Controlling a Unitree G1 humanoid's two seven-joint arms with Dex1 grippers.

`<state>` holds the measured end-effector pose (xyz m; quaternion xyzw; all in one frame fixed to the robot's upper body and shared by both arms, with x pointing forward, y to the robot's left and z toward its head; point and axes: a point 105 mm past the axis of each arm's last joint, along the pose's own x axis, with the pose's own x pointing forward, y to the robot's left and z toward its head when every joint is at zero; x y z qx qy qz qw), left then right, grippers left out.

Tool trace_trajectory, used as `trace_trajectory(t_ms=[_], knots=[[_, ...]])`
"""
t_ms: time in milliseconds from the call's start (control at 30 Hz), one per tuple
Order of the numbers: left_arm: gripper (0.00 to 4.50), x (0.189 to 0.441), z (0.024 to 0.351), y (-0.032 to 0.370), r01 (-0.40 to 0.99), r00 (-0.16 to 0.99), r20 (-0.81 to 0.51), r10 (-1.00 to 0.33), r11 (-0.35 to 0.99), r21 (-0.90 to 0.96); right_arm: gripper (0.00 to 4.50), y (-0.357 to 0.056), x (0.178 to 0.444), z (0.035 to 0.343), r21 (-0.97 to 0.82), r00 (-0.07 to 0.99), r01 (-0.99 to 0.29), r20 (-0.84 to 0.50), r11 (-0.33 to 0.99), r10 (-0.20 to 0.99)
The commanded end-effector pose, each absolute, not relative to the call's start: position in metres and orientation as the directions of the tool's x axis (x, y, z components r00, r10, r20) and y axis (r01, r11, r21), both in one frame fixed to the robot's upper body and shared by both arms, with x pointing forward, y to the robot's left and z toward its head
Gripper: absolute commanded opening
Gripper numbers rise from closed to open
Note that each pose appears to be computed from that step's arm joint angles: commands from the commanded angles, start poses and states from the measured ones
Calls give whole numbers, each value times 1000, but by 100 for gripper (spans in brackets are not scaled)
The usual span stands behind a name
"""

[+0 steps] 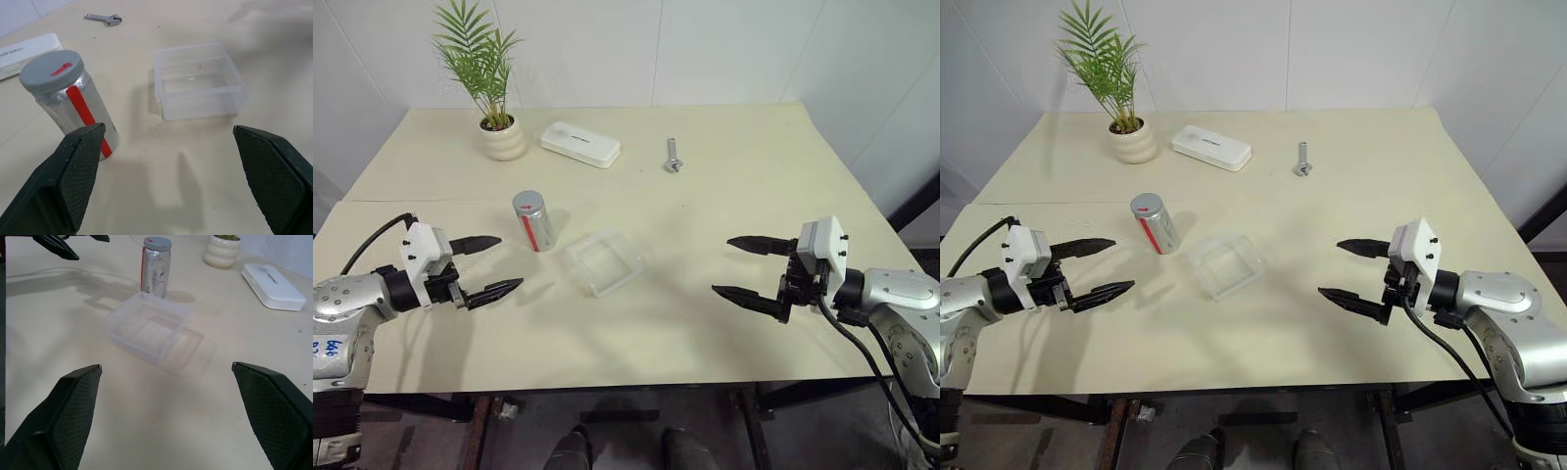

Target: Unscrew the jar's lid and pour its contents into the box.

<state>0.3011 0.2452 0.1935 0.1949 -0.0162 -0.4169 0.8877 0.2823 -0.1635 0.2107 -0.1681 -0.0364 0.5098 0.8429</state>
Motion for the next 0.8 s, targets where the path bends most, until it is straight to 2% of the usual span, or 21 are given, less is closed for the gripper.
trace_trajectory(t_ms=[33, 200, 367, 600, 700, 800], knots=[[447, 299, 203, 245, 703, 680, -97, -727, 608, 370, 450, -159, 283, 222, -360, 474, -835, -83, 417, 877], [447, 292, 190, 250, 621, 765, -82, -639, 697, 359, 450, -144, 289, 227, -356, 463, -832, -22, 426, 886], [447, 293, 183, 246, 445, 879, 46, -475, 851, 279, 450, -117, 294, 240, -350, 393, -853, 54, 386, 918], [447, 313, 175, 226, 198, 954, 177, -241, 953, 231, 450, -83, 300, 253, -370, 324, -860, 135, 351, 937], [447, 321, 175, 219, 143, 961, 208, -182, 971, 190, 450, -74, 303, 258, -364, 329, -853, 181, 374, 927], [447, 334, 177, 203, 146, 956, 226, -185, 973, 178, 450, -67, 306, 260, -353, 330, -852, 212, 387, 920]])
